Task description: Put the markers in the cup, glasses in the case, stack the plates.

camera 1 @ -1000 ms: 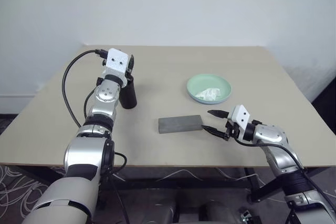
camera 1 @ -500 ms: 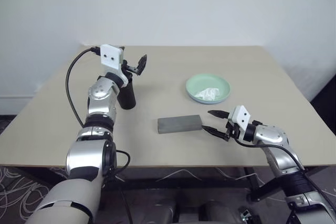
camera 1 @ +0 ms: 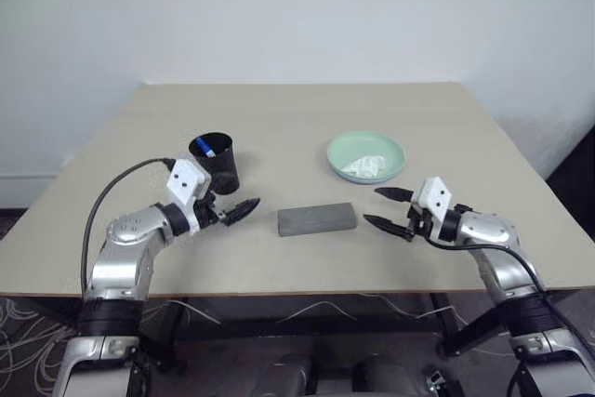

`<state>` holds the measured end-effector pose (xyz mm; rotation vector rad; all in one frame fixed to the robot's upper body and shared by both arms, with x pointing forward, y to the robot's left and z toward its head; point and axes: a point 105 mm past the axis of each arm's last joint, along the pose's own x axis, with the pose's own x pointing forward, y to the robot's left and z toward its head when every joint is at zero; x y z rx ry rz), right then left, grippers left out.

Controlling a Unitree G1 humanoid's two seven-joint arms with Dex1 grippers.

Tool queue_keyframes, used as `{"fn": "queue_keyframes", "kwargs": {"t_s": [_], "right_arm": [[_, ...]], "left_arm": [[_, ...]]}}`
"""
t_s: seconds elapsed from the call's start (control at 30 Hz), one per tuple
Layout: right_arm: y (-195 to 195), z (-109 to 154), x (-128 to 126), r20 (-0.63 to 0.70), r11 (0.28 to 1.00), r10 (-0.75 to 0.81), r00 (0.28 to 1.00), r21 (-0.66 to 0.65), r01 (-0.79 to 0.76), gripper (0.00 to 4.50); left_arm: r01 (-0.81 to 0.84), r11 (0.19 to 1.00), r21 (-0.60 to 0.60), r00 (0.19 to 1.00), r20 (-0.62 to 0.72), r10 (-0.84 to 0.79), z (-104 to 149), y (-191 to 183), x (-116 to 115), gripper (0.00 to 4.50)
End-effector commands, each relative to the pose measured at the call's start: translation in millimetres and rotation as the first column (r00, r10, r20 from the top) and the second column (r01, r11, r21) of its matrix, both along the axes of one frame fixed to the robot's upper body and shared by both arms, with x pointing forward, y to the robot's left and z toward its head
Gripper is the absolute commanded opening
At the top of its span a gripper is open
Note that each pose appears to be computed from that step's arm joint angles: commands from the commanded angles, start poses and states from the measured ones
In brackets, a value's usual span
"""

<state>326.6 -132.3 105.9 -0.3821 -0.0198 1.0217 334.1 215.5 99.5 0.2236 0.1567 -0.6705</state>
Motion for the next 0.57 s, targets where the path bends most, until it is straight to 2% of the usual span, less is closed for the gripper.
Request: {"fn": "queue_keyframes", "kwargs": {"t_s": [0.03,0.23,0.57], "right_arm": [[-24.3,16.1,5.4,0.039,0.998,-0.066,0.997,0.021,0.065,3.1],[-50.5,15.9,7.7,0.03,0.989,-0.15,0.988,-0.009,0.15,3.1],[-51.2,15.4,-1.3,-0.003,0.987,-0.162,0.987,-0.017,0.162,3.1]], "left_arm": [[-0.069,0.998,0.012,0.995,0.071,0.068,8.9,8.9,-3.9,4.49],[-0.146,0.989,0.017,0.986,0.083,0.144,1.8,20.8,-9.2,4.49],[-0.169,0.986,-0.005,0.985,0.041,0.17,-16.3,15.9,-15.7,4.49]]}}
